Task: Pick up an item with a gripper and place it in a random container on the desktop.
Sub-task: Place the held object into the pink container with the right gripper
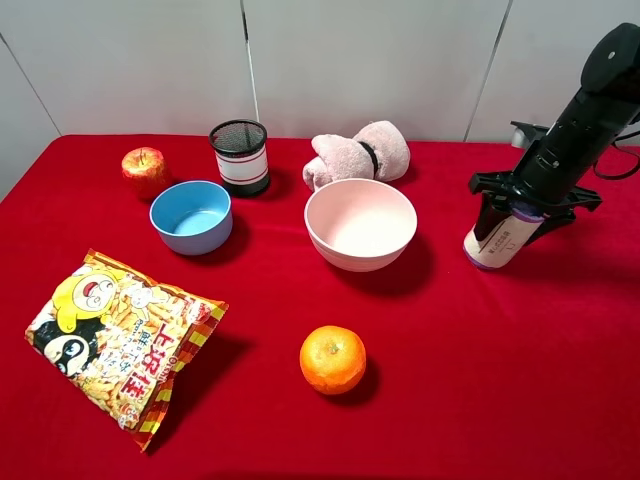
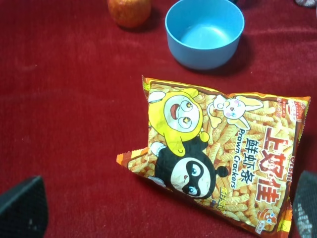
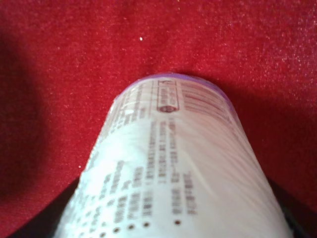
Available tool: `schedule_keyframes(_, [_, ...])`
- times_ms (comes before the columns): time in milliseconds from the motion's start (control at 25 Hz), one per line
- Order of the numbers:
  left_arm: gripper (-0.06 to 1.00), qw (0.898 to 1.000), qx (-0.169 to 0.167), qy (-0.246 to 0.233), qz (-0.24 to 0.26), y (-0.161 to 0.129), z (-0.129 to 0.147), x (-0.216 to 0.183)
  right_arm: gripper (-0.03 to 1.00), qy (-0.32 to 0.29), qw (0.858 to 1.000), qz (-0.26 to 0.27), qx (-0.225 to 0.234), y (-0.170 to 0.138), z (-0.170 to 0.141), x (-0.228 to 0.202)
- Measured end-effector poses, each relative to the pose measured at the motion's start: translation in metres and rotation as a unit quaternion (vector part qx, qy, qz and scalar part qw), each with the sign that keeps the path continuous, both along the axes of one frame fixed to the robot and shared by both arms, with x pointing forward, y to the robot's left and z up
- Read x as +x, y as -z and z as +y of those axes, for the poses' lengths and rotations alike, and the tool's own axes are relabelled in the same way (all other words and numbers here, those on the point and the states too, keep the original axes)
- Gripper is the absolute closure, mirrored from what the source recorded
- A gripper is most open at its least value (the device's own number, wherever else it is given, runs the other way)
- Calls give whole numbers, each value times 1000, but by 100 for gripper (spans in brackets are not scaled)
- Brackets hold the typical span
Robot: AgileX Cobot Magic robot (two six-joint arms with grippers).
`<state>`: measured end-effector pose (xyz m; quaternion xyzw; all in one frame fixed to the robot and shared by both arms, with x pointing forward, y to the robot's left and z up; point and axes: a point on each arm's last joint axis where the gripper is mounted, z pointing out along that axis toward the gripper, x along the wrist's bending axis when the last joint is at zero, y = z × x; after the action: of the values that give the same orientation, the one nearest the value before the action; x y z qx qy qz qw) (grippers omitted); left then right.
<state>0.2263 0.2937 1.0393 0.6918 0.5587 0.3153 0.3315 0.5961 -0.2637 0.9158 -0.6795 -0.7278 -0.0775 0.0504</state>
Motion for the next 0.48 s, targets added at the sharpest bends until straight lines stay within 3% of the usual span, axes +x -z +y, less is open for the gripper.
schedule_keyframes(480, [-5,1000,0,0,0,0,0,0,51,17,1000,-21,-11,-32,-3,-7])
